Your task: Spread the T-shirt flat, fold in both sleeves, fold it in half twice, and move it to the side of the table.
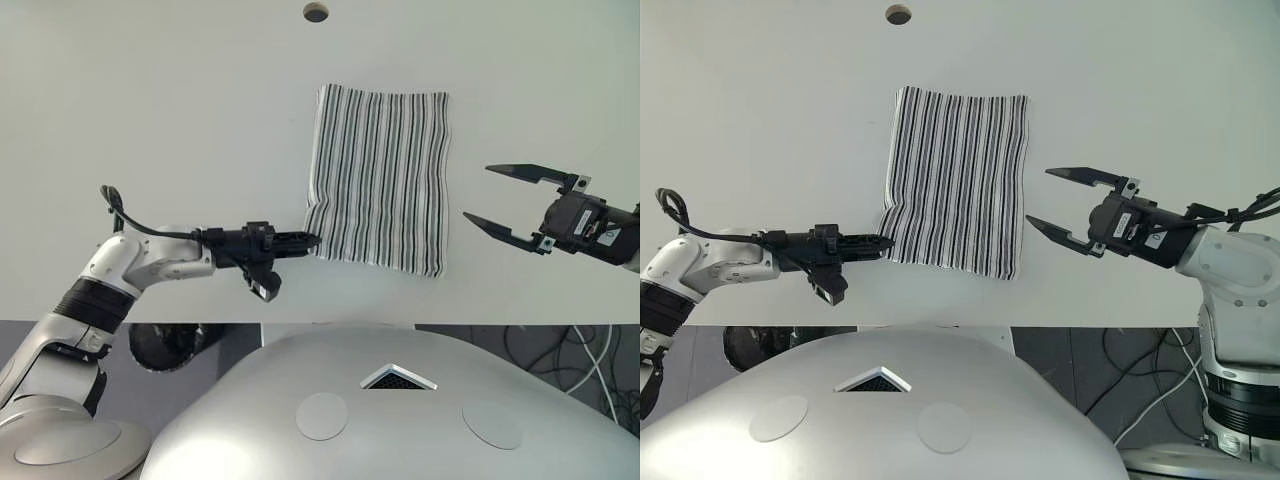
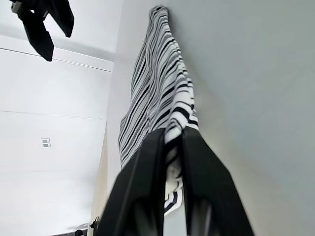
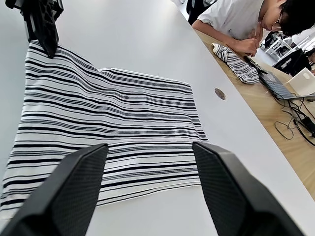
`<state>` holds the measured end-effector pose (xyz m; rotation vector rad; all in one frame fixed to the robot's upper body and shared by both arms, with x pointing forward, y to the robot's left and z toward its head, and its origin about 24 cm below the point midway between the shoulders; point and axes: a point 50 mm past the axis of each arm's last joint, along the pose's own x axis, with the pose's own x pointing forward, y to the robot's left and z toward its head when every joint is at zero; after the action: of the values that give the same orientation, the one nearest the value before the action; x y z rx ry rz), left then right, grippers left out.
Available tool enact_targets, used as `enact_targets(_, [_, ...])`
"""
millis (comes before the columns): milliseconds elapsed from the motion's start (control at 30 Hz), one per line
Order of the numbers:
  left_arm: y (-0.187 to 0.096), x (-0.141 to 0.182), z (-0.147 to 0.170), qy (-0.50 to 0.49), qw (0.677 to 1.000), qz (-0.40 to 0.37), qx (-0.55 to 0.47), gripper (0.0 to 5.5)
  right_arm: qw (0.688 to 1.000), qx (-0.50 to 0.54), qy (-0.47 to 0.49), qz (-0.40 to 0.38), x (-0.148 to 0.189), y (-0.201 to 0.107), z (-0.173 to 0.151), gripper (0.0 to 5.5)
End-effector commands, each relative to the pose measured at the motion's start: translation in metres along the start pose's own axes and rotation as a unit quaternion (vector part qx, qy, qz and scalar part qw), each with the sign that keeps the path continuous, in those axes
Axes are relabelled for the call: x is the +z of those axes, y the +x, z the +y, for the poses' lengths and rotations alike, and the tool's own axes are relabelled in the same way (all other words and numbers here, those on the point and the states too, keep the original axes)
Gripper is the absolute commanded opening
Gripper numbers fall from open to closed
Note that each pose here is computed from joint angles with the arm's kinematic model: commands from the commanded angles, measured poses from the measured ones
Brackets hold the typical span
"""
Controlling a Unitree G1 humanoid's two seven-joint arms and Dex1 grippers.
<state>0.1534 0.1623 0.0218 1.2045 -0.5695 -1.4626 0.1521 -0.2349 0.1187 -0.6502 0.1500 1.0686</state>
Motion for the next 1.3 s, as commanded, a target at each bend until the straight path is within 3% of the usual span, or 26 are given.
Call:
enact_targets(33, [-0.003,0.001,-0.039,-0.044,0.994,0.029,-0.096,0.13,0.997,0.055,-0.031,0.051,-0.008,-0.005,0.019,3.22])
enact_targets(200, [-0.005,0.005,-0.04,-0.053,0.994,0.028,-0.093,0.1,0.966,0.166,-0.101,0.168,-0.034,-0.007,0.059,3.22])
enact_targets(400, [-0.004,0.005,-0.04,-0.06,0.994,0.032,-0.088,0.1,0.951,0.204,-0.166,0.162,-0.039,0.022,0.08,3.22])
enact_targets(1233, [-0.007,0.011,-0.037,-0.076,0.993,0.04,-0.078,0.07,0.929,0.259,-0.199,0.173,-0.058,0.046,0.096,3.22])
enact_targets(1300, [-0.007,0.012,-0.036,-0.076,0.993,0.04,-0.078,0.07,0.928,0.261,-0.2,0.176,-0.059,0.047,0.096,2.87])
